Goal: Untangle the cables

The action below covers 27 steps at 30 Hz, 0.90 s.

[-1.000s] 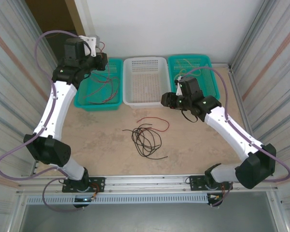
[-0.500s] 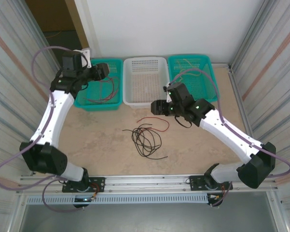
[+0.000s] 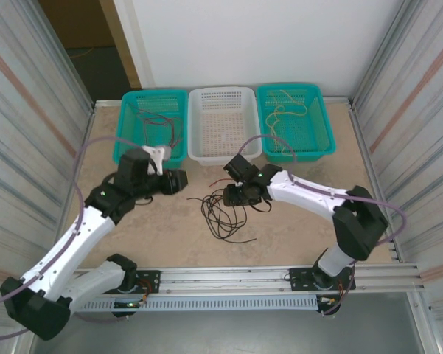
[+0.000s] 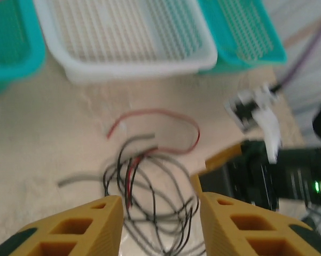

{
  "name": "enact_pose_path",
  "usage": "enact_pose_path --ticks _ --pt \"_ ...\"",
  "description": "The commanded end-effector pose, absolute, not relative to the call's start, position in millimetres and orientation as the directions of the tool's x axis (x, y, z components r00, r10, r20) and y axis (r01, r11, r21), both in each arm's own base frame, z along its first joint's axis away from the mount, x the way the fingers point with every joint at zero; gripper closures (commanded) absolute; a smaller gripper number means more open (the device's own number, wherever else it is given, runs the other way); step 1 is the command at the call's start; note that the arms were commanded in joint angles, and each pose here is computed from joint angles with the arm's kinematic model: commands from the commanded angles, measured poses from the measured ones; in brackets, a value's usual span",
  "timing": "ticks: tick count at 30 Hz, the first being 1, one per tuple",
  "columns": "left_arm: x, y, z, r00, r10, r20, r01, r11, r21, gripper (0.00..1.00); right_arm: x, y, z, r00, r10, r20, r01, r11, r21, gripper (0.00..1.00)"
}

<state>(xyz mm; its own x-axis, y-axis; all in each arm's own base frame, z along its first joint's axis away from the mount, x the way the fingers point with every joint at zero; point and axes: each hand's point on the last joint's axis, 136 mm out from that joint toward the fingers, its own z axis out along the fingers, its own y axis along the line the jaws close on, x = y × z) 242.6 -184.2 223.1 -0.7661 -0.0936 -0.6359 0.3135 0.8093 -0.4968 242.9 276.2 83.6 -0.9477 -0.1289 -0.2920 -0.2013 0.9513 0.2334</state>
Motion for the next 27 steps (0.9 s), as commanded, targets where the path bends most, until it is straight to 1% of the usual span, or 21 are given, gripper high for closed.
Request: enact_pose_path --ticks 1,4,6,8,14,17,19,21,23,25,27 --pt "230 -175 201 -0.784 -0.153 -0.601 0.219 0.838 -0.499 0.63 245 285 73 -0.958 -0.095 -0.270 -0.161 0.959 0.232 0.54" --pt "225 -174 190 -0.801 -0.195 -0.566 0.176 0.827 -0.534 0.68 252 283 57 -0.970 -0.085 -0.228 -0.133 0.970 0.205 0.59" --pt "224 -174 188 -0.802 -0.206 -0.561 0.170 0.821 -0.545 0.69 253 282 47 -0.977 -0.087 -0.194 -0.125 0.973 0.192 0.62" --pt "224 -173 187 -0.800 -0.200 -0.566 0.174 0.825 -0.537 0.72 255 281 42 -0.978 -0.097 -0.185 -0.129 0.977 0.172 0.64" --pt "229 -176 188 -0.799 -0.189 -0.571 0.182 0.829 -0.529 0.74 255 283 25 -0.984 -0.111 -0.138 -0.132 0.978 0.160 0.69" --pt "230 -178 188 -0.802 -0.194 -0.565 0.180 0.824 -0.538 0.75 255 283 23 -0.984 -0.114 -0.134 -0.134 0.980 0.151 0.79" --pt "230 -179 189 -0.801 -0.196 -0.565 0.181 0.821 -0.542 0.75 257 284 29 -0.980 -0.122 -0.154 -0.147 0.976 0.160 0.89" --pt "231 -179 190 -0.796 -0.197 -0.572 0.186 0.820 -0.541 0.75 259 284 45 -0.968 -0.142 -0.207 -0.176 0.972 0.156 0.97" --pt "232 -181 197 -0.788 -0.196 -0.583 0.201 0.814 -0.545 0.74 261 285 67 -0.944 -0.171 -0.282 -0.222 0.962 0.158 1.00" --pt "234 -186 208 -0.776 -0.194 -0.600 0.231 0.798 -0.556 0.73 262 286 96 -0.907 -0.202 -0.369 -0.276 0.948 0.159 1.00" --pt "237 -193 223 -0.757 -0.187 -0.626 0.280 0.774 -0.569 0.70 259 289 125 -0.862 -0.231 -0.451 -0.334 0.928 0.163 1.00"
